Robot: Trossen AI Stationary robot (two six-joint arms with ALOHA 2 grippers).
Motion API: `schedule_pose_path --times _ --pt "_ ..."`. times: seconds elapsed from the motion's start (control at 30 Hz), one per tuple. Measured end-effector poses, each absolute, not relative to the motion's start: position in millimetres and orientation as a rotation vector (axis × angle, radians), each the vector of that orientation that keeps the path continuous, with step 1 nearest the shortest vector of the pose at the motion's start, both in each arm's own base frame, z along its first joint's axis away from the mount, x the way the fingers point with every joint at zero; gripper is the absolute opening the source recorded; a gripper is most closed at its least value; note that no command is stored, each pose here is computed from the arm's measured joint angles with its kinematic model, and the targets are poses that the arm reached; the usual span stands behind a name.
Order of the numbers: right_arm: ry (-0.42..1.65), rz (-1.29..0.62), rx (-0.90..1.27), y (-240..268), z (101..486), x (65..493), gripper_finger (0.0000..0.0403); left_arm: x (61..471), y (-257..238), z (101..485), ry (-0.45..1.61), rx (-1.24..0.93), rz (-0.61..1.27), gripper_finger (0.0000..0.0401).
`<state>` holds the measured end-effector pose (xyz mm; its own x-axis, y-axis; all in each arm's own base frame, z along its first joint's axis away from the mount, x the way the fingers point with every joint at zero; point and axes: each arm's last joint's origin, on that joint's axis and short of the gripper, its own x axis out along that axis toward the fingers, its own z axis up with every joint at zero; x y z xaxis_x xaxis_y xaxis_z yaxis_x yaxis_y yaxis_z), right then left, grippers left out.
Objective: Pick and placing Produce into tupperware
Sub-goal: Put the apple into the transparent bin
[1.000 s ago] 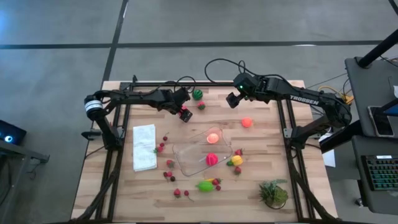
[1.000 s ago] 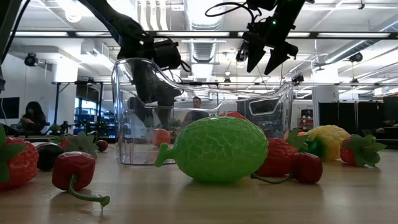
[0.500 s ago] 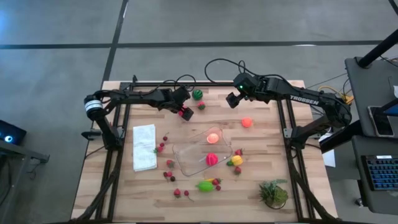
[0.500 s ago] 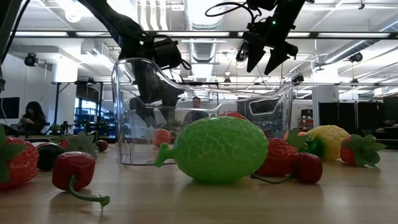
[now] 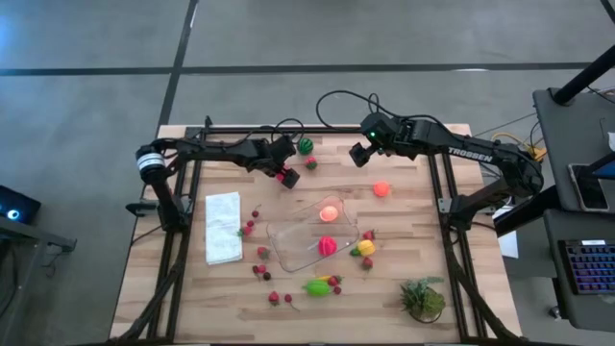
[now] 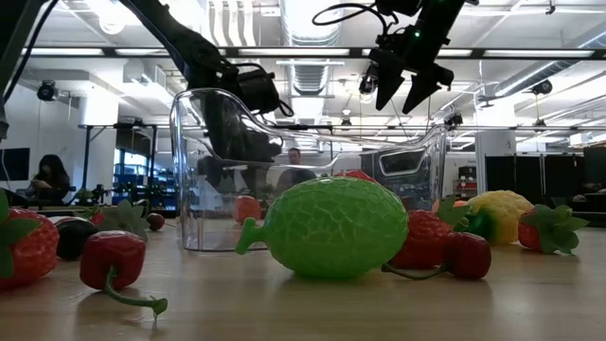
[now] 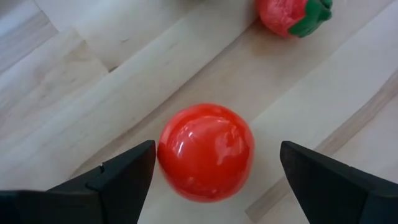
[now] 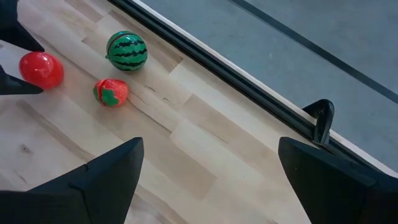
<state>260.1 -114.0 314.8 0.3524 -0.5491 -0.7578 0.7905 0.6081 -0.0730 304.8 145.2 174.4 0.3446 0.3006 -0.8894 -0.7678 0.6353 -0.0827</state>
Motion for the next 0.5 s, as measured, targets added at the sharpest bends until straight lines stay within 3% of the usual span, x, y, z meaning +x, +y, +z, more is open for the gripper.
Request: schedule_pose_path --times 0.33,0.5 --pt "0.845 -0.888 0.331 -113.8 311.4 259.7 0.0365 306.3 145.8 165.9 1.021 -0.549 0.740 0.0328" --pt "0.850 -0.888 0.330 -113.6 309.5 259.5 0.0365 306.3 145.7 165.9 1.022 -0.549 0.740 0.0303"
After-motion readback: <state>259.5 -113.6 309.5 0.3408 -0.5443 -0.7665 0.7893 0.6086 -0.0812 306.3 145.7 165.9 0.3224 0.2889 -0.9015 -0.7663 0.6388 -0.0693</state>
